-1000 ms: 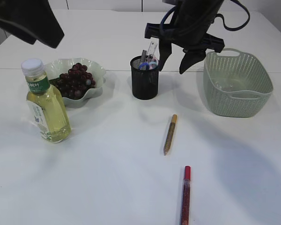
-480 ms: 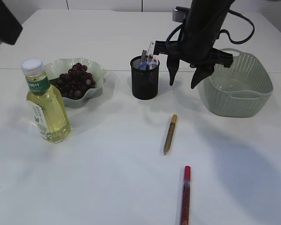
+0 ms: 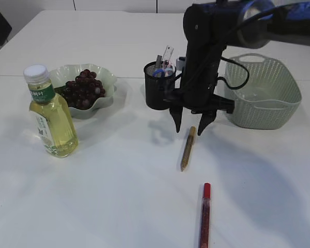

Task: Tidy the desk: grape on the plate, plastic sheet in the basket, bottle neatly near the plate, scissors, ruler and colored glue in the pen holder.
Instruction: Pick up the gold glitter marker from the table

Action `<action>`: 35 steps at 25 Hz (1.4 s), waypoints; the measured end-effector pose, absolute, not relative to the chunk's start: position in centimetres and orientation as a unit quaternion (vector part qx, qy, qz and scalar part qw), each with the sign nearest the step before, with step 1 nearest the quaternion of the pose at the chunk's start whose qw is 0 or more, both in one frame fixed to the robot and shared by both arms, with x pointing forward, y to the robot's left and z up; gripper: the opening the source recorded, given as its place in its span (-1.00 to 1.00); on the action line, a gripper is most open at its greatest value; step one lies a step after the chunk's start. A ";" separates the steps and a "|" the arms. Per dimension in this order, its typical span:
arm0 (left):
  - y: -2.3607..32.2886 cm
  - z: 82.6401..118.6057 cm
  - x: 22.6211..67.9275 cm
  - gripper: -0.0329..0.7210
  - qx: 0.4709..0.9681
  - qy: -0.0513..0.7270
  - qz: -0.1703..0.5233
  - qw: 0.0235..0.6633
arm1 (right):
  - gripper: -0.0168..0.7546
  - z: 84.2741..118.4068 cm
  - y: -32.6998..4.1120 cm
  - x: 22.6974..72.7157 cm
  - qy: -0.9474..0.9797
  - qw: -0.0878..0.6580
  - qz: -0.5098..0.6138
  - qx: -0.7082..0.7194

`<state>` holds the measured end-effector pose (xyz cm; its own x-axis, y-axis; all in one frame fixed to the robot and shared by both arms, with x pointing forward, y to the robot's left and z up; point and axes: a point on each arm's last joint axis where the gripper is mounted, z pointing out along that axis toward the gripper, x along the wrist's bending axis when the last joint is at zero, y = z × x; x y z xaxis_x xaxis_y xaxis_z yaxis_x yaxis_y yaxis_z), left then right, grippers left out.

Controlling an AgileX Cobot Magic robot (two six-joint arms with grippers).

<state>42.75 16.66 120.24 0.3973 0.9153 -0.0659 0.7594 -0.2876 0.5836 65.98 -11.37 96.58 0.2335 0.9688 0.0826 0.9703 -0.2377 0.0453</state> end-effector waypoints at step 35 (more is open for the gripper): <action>16.6 120.2 42.7 -0.09 0.790 0.529 0.141 0.275 | 0.09 93.4 -11.3 66.5 -0.617 0.000 -0.017 -0.786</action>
<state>42.73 16.63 120.23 0.4000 0.9139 -0.0684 0.7596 -0.2889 0.5828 66.55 -11.30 93.43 0.2370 0.9711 0.0276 0.9711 -0.2376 0.0213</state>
